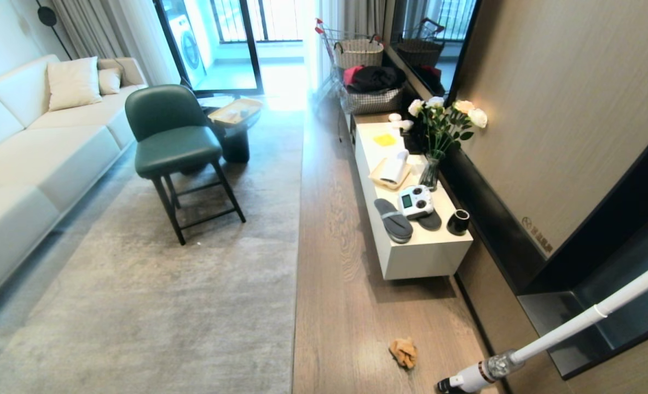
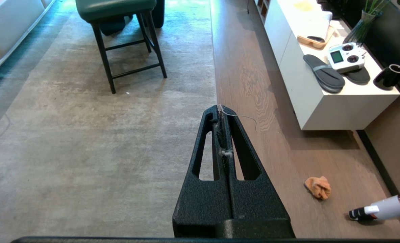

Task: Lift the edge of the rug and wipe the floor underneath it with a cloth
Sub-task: Pick up the rag

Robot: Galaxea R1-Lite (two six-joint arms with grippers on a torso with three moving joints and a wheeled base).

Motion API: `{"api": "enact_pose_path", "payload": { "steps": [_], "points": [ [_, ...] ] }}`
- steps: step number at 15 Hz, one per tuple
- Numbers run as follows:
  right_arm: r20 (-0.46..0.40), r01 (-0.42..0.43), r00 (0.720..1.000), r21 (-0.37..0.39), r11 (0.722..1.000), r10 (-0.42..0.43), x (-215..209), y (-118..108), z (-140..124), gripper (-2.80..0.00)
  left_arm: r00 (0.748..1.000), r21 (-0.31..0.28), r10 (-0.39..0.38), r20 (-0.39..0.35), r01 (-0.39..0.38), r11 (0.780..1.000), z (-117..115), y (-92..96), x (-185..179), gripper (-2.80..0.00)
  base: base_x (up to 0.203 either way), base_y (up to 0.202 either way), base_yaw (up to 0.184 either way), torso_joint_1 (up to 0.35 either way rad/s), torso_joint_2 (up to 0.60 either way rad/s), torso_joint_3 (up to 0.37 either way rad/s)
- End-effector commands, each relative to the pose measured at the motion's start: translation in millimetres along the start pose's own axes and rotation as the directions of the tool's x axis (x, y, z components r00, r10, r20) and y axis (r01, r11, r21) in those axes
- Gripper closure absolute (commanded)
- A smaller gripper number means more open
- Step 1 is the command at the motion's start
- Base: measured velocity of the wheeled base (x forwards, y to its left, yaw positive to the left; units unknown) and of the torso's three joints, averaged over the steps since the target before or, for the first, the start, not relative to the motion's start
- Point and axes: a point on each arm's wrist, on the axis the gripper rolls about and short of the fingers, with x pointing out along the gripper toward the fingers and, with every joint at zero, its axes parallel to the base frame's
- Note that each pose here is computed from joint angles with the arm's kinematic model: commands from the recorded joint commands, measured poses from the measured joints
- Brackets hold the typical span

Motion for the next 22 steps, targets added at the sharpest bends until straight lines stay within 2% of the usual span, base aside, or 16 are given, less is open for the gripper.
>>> {"api": "enact_pose_path", "payload": {
  "steps": [1,22],
  "points": [
    [-0.001,0.000,1.000,0.000,1.000,0.000,0.1,0.0,0.0,0.00,1.000,0.000,0.002,0.000,-0.002,1.000,0.0,0.0,0.0,0.00,0.000,0.000,0.000,0.000,0.00,0.000],
    [-0.001,-0.001,1.000,0.000,1.000,0.001,0.1,0.0,0.0,0.00,1.000,0.000,0.001,0.000,-0.001,1.000,0.0,0.0,0.0,0.00,0.000,0.000,0.000,0.000,0.00,0.000]
  ]
}}
